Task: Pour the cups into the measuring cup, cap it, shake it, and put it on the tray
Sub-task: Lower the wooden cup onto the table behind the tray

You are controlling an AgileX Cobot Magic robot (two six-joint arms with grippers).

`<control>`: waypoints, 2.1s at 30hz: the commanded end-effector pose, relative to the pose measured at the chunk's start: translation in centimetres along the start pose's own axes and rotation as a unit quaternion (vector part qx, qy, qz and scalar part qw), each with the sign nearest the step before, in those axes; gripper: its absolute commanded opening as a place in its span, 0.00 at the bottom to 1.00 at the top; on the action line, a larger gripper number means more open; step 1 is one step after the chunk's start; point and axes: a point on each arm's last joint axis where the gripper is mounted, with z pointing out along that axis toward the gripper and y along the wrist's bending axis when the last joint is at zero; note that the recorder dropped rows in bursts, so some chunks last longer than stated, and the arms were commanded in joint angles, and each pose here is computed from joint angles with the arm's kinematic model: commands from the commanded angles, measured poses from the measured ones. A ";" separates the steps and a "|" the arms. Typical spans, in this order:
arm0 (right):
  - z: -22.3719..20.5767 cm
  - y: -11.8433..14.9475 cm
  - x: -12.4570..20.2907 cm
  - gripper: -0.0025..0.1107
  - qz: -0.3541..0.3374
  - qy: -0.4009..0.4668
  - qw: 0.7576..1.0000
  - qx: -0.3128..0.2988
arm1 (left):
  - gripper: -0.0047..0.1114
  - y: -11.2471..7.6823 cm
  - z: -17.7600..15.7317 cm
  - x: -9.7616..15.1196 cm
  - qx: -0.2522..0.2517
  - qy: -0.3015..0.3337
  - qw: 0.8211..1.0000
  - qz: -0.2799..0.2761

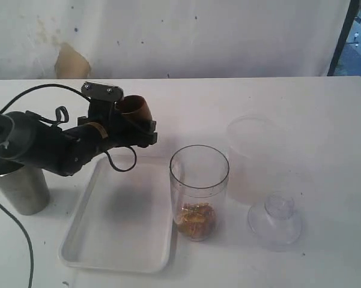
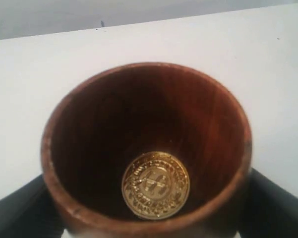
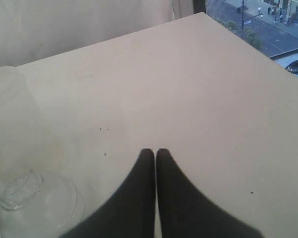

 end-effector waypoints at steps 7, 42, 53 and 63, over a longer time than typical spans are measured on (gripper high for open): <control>0.0 0.0 0.0 0.02 0.002 -0.006 1.000 -0.004 | 0.04 0.0 2.0 -0.7 -0.004 -0.016 0.999 0.031; 0.0 0.0 0.0 0.02 0.002 -0.006 1.000 -0.004 | 0.92 0.0 3.6 0.0 -0.005 0.018 0.999 0.039; 0.0 0.0 0.0 0.02 0.002 -0.006 1.000 -0.004 | 0.94 0.0 3.3 -0.6 -0.005 0.017 0.999 0.039; 0.0 0.0 0.0 0.02 0.002 -0.006 1.000 -0.004 | 0.94 -0.3 1.7 -3.4 -0.003 0.013 0.999 0.036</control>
